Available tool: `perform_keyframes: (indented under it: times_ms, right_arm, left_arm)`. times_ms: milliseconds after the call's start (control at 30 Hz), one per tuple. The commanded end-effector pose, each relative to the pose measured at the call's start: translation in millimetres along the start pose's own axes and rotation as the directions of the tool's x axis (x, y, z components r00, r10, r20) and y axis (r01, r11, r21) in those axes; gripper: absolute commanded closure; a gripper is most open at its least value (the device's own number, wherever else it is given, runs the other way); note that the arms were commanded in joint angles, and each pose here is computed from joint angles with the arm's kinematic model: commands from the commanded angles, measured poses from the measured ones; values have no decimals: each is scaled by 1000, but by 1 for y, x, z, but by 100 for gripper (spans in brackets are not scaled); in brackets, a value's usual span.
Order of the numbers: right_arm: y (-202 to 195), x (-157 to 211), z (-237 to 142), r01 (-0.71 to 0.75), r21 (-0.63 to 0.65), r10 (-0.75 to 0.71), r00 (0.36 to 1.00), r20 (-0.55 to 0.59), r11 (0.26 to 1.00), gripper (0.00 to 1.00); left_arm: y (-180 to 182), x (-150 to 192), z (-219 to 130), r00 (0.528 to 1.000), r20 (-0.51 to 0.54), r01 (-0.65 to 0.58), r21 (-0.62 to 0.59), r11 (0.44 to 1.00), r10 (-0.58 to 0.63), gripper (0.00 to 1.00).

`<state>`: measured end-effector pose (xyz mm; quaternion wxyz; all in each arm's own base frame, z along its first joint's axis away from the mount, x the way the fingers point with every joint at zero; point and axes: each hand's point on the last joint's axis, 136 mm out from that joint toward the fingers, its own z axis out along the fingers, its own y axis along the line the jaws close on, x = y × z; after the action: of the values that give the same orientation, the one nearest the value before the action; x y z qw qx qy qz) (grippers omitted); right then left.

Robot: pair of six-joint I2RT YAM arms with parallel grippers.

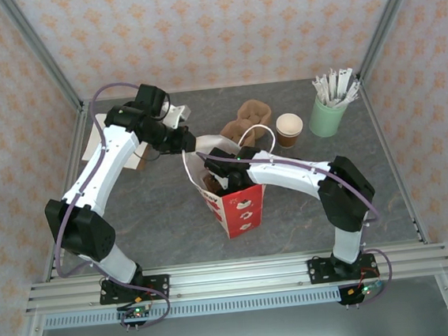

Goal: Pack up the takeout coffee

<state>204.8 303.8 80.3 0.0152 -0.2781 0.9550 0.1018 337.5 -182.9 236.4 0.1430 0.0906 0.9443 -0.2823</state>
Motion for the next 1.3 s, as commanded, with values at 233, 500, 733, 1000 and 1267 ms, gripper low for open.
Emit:
perform_keyframes:
  times_ms: [233, 500, 733, 1000, 1267]
  right_arm:
    - [-7, 6, 4, 9, 50, -7, 999, -33, 999, 9]
    - [-7, 0, -2, 2, 53, -3, 1000, 5, 999, 1]
    - [-6, -5, -12, -4, 50, 2, 999, 42, 999, 1]
    - [-2, -10, -23, -7, 41, 4, 998, 70, 999, 1]
    - [4, -17, -35, -4, 18, 2, 995, 102, 1000, 1]
  left_arm:
    - [10, 1, 5, 1000, -18, 3, -55, 998, -4, 84]
    - [11, 0, 6, 1000, -21, 5, -56, 998, -6, 83]
    - [9, 2, 7, 1000, -24, 3, -56, 998, -4, 83]
    - [8, 3, 7, 1000, -25, -2, -55, 998, 1, 82]
    - [7, 3, 9, 1000, -27, 0, -54, 999, -1, 82]
